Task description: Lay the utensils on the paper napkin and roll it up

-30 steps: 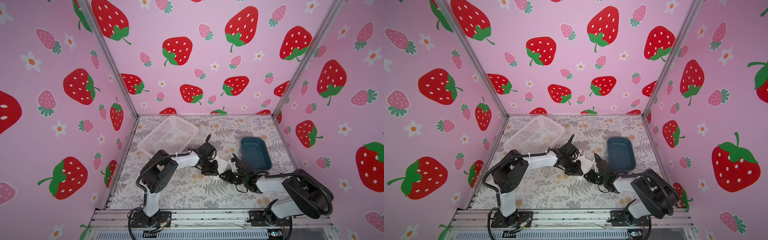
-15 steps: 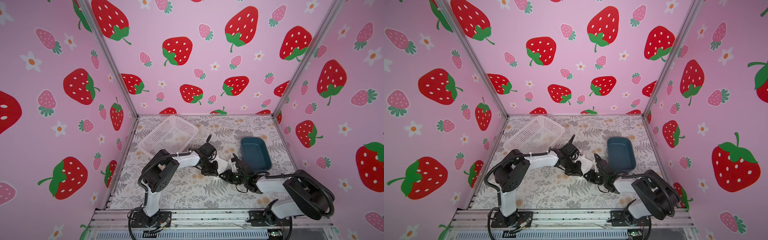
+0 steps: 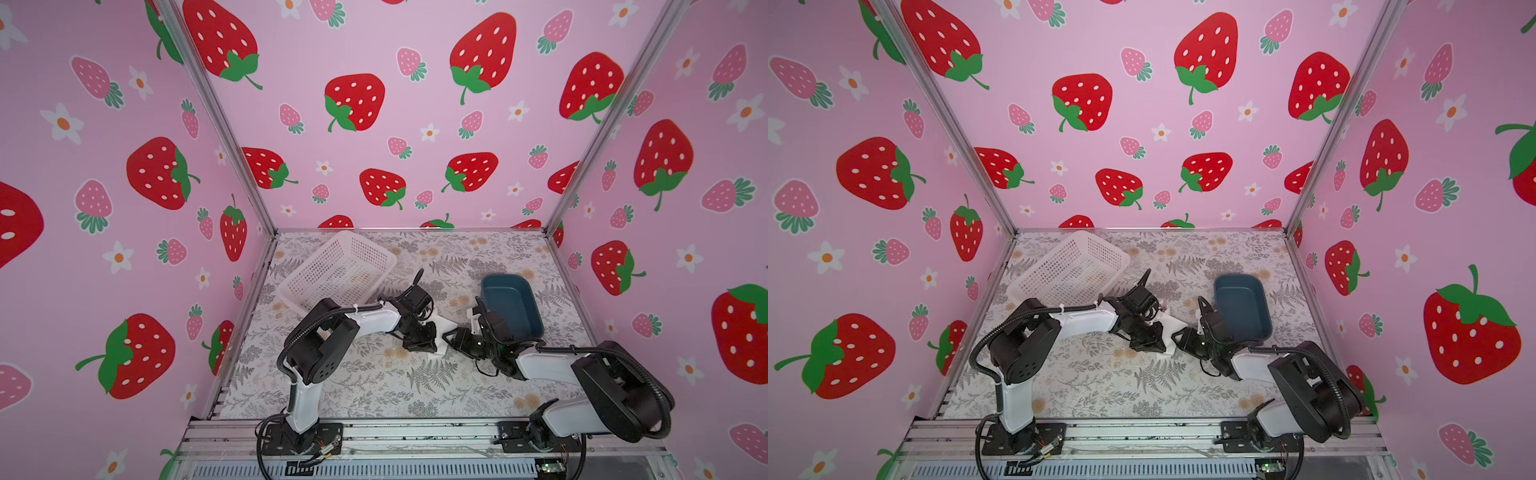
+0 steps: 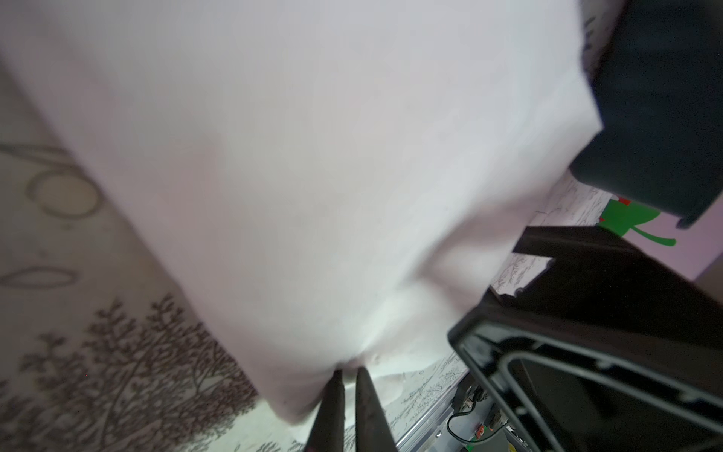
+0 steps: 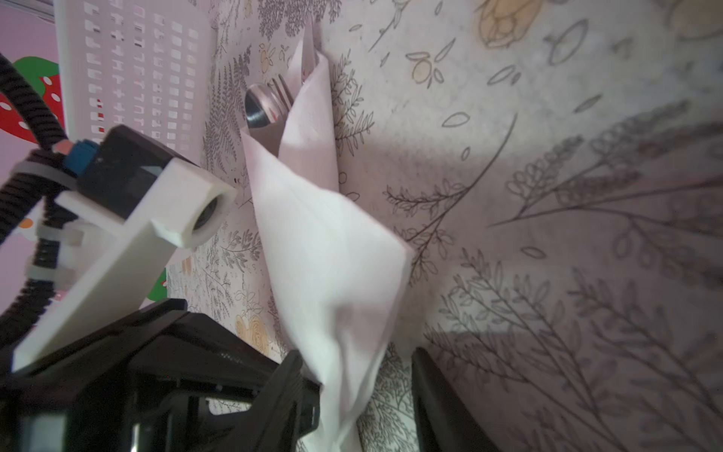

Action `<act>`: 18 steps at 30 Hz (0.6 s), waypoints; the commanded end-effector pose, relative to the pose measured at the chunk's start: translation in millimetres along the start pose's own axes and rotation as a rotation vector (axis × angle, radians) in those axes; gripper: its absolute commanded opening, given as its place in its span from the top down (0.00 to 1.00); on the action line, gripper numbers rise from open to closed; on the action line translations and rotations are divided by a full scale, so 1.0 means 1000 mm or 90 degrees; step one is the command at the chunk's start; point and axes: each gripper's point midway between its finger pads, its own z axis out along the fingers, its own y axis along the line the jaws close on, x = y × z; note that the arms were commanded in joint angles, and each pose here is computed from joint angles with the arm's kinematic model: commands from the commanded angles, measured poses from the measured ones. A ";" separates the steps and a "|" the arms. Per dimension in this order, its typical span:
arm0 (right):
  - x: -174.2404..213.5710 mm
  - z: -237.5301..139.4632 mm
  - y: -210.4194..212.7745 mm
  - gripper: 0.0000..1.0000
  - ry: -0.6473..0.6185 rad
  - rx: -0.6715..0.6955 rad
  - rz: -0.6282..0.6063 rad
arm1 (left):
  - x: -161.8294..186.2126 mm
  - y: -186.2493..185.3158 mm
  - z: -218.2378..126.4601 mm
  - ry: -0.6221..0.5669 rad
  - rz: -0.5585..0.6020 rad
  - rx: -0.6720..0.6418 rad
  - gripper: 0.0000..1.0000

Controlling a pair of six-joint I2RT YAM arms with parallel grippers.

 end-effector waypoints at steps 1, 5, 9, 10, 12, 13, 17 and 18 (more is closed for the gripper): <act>0.001 0.011 -0.004 0.51 0.026 0.016 -0.009 | 0.005 0.017 0.008 0.017 -0.015 -0.042 0.89; 0.002 0.024 -0.004 0.51 0.050 0.011 -0.016 | 0.004 0.016 0.007 0.014 -0.013 -0.042 0.89; 0.005 0.030 -0.006 0.53 0.061 0.010 -0.021 | 0.004 0.016 0.006 0.013 -0.013 -0.043 0.89; 0.005 0.030 -0.007 0.55 0.062 0.009 -0.022 | 0.004 0.016 0.006 0.012 -0.013 -0.042 0.89; 0.008 0.031 -0.009 0.59 0.064 0.010 -0.021 | 0.004 0.014 0.006 0.012 -0.013 -0.038 0.89; 0.009 0.031 -0.010 0.62 0.065 0.009 -0.021 | 0.003 0.013 0.005 0.010 -0.013 -0.036 0.89; 0.010 0.028 -0.014 0.72 0.064 0.014 -0.013 | 0.000 0.008 0.003 0.000 -0.009 -0.028 0.89; 0.011 0.028 -0.015 0.75 0.064 0.015 -0.010 | -0.001 0.007 0.002 -0.001 -0.008 -0.027 0.89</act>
